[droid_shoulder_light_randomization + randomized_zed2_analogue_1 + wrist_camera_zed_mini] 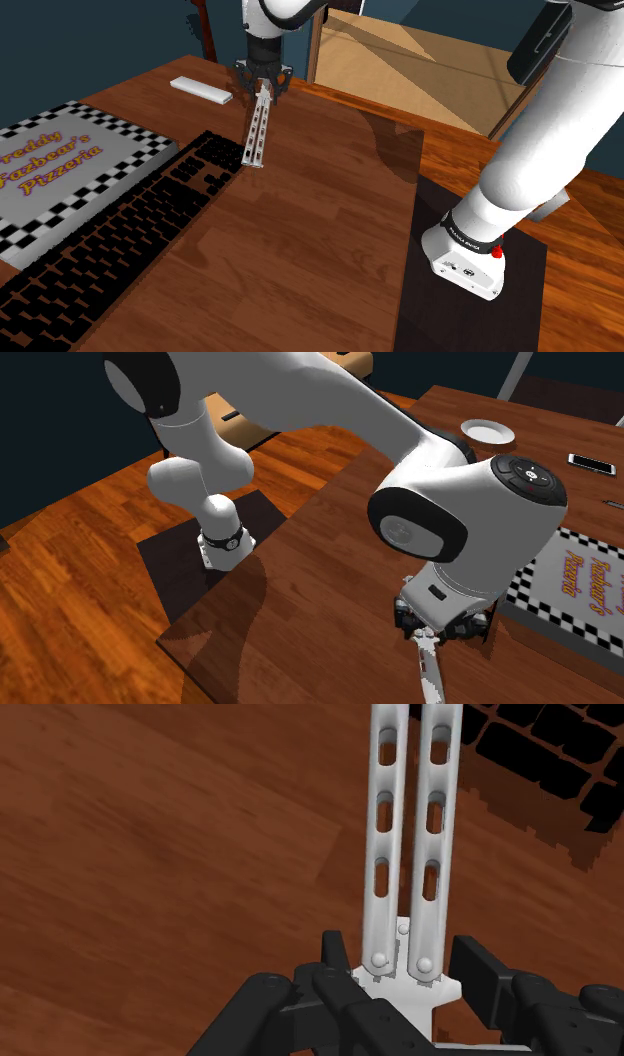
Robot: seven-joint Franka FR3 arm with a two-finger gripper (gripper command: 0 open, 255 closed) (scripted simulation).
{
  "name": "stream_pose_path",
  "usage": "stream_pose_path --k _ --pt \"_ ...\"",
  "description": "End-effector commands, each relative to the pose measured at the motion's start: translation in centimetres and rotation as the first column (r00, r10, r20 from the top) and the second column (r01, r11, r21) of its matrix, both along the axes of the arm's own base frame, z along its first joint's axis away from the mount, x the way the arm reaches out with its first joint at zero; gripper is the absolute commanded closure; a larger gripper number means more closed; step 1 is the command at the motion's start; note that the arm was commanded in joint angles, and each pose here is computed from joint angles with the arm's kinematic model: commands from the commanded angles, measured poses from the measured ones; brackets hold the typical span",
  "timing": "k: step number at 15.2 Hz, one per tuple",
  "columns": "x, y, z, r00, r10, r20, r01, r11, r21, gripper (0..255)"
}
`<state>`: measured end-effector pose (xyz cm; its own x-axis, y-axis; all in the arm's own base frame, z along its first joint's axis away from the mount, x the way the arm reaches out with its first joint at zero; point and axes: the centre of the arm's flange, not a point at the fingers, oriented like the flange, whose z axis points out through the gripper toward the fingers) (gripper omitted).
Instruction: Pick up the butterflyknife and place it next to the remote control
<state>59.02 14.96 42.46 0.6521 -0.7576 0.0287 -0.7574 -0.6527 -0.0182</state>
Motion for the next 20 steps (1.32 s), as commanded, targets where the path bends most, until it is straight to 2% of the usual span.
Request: stream_pose_path --k 1,14,20 --pt "0.8 -0.2 -0.9 1.0 0.0 0.001 0.0 1.0 -0.001 255" --pt "0.8 -0.2 -7.9 1.0 0.0 0.001 0.0 1.0 -0.001 255" --pt "0.8 -0.2 -7.9 1.0 0.0 0.001 0.0 1.0 -0.001 255"
